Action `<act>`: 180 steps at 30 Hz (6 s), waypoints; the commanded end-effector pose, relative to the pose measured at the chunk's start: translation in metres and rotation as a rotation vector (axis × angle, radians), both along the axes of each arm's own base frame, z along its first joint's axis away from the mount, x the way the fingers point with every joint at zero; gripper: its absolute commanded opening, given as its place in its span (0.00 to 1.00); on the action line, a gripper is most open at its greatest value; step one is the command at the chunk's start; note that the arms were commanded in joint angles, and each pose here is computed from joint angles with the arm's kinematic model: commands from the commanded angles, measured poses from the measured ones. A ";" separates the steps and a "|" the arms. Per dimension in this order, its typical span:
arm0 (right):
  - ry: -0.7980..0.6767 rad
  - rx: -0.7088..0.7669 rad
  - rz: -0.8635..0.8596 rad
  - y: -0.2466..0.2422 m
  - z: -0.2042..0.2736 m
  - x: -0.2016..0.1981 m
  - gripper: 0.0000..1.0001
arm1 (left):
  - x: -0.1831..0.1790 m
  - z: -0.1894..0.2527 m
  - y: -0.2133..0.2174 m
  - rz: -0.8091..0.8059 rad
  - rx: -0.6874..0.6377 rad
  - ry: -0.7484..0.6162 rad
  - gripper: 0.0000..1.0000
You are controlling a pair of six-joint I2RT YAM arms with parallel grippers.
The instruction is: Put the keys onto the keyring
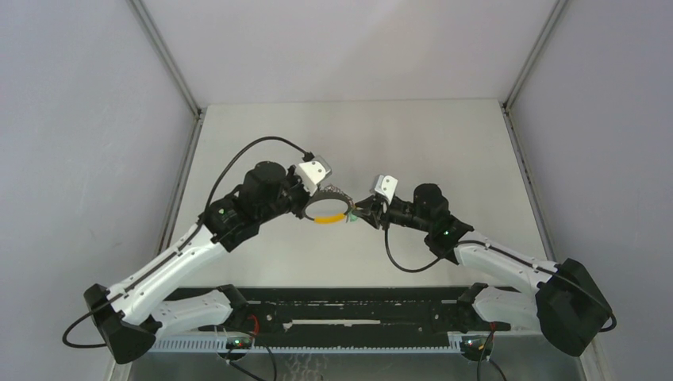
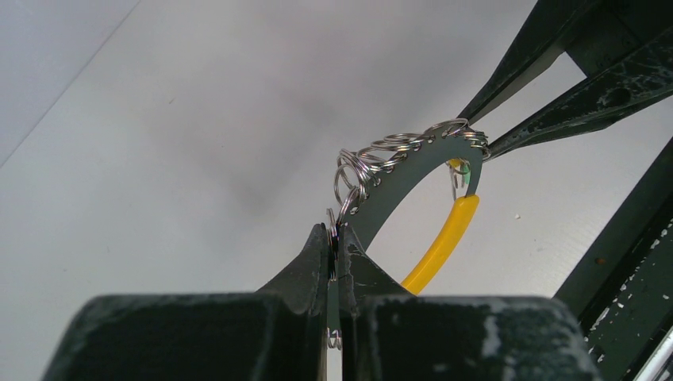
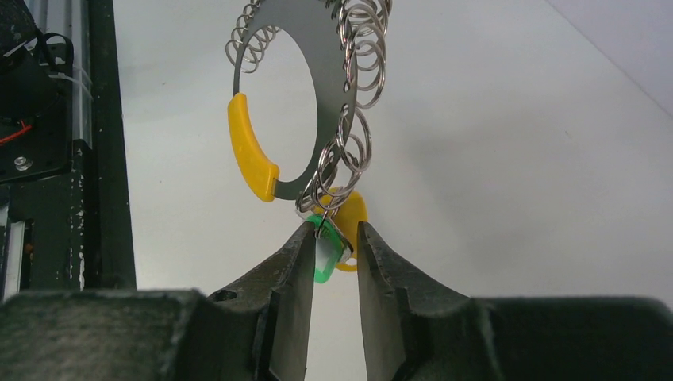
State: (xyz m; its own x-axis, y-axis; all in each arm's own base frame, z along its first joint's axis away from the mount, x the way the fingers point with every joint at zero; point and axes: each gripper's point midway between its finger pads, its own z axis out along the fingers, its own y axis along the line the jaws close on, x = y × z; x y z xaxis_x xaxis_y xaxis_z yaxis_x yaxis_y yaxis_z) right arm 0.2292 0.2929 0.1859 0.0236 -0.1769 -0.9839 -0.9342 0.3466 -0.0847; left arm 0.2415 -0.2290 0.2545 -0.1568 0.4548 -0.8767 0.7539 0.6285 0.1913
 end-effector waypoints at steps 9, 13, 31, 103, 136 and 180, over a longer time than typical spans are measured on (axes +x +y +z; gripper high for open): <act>-0.048 0.040 -0.001 0.000 0.025 -0.001 0.20 | -0.006 0.041 -0.009 -0.029 -0.126 -0.051 0.00; -0.061 0.055 -0.001 -0.001 0.032 -0.003 0.21 | -0.008 0.037 -0.010 -0.034 -0.127 -0.035 0.00; -0.046 0.048 -0.012 -0.005 0.032 -0.006 0.23 | -0.019 0.025 -0.017 -0.054 -0.136 0.071 0.00; -0.119 -0.046 0.134 -0.013 0.005 -0.058 0.22 | -0.037 -0.016 -0.019 -0.151 -0.208 0.228 0.00; -0.125 -0.054 0.102 -0.005 0.002 -0.055 0.26 | -0.037 -0.016 -0.023 -0.152 -0.231 0.245 0.00; 0.049 -0.227 0.059 -0.030 0.039 -0.061 0.00 | -0.049 -0.011 -0.054 -0.261 -0.613 -0.007 0.63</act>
State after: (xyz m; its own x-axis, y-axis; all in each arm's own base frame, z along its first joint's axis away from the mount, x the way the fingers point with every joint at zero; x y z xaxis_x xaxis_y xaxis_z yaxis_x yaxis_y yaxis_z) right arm 0.1669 0.2658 0.2029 -0.0666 -0.4113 -0.9091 -0.9588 0.2786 -0.0558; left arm 0.1989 -0.2713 0.2029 -0.2039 0.0850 -0.9753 0.8567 0.4976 -0.1357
